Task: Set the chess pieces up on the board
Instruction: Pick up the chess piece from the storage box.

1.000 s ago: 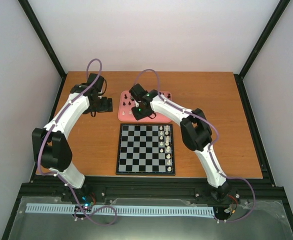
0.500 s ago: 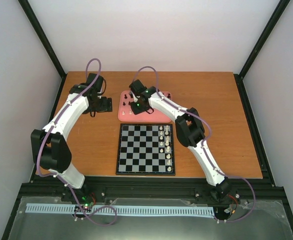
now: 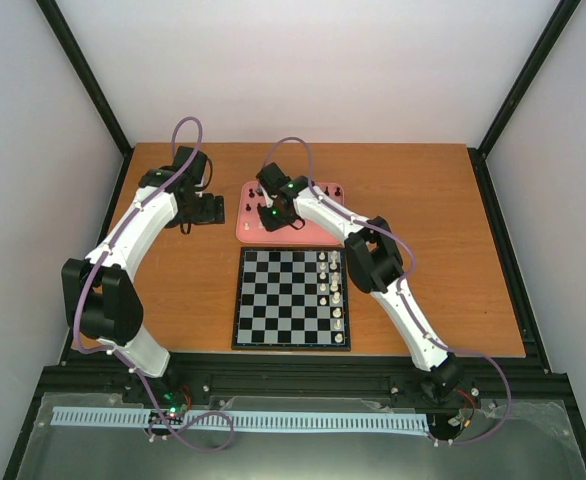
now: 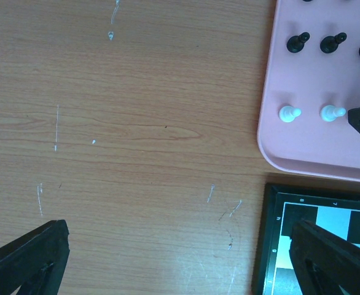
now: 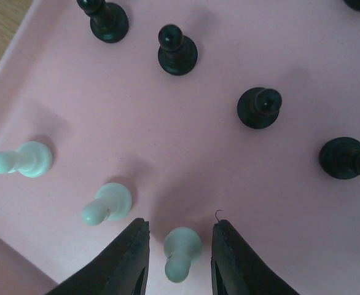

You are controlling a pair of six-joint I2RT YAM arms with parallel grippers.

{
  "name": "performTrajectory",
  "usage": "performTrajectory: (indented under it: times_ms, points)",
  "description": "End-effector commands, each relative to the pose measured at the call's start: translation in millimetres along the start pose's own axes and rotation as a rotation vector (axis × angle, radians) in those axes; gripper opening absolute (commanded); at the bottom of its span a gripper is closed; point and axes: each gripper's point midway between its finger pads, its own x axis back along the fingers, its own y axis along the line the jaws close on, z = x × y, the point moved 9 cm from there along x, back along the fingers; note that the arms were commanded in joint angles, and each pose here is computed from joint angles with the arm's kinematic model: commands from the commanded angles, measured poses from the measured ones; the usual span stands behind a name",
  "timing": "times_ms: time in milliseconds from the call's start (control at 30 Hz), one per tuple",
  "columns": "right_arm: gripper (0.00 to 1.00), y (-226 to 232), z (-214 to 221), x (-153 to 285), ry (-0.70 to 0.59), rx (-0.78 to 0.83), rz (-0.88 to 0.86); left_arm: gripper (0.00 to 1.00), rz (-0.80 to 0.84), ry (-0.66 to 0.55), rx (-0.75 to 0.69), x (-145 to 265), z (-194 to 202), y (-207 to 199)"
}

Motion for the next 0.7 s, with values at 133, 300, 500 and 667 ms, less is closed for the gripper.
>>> performTrajectory:
  times_ms: [133,300,500,667]
  points:
    - [0.26,-4.3,-6.2,-5.7,-0.019,0.005,0.005,1.00,0.011,-0.026,-0.002,8.1,-7.3,-3.0]
    - [0.16,-4.9,-5.2,-6.2,-0.011,0.013,0.008,1.00,0.011,-0.025,-0.002,8.0,-7.3,-2.9]
    - [0.05,-4.8,-8.7,9.3,-0.025,0.031,0.016,1.00,0.013,-0.025,-0.003,8.5,-6.3,-2.7]
    - [0.03,0.0,-17.0,46.1,-0.077,0.053,0.008,1.00,0.012,-0.031,-0.002,11.2,-4.9,-1.4]
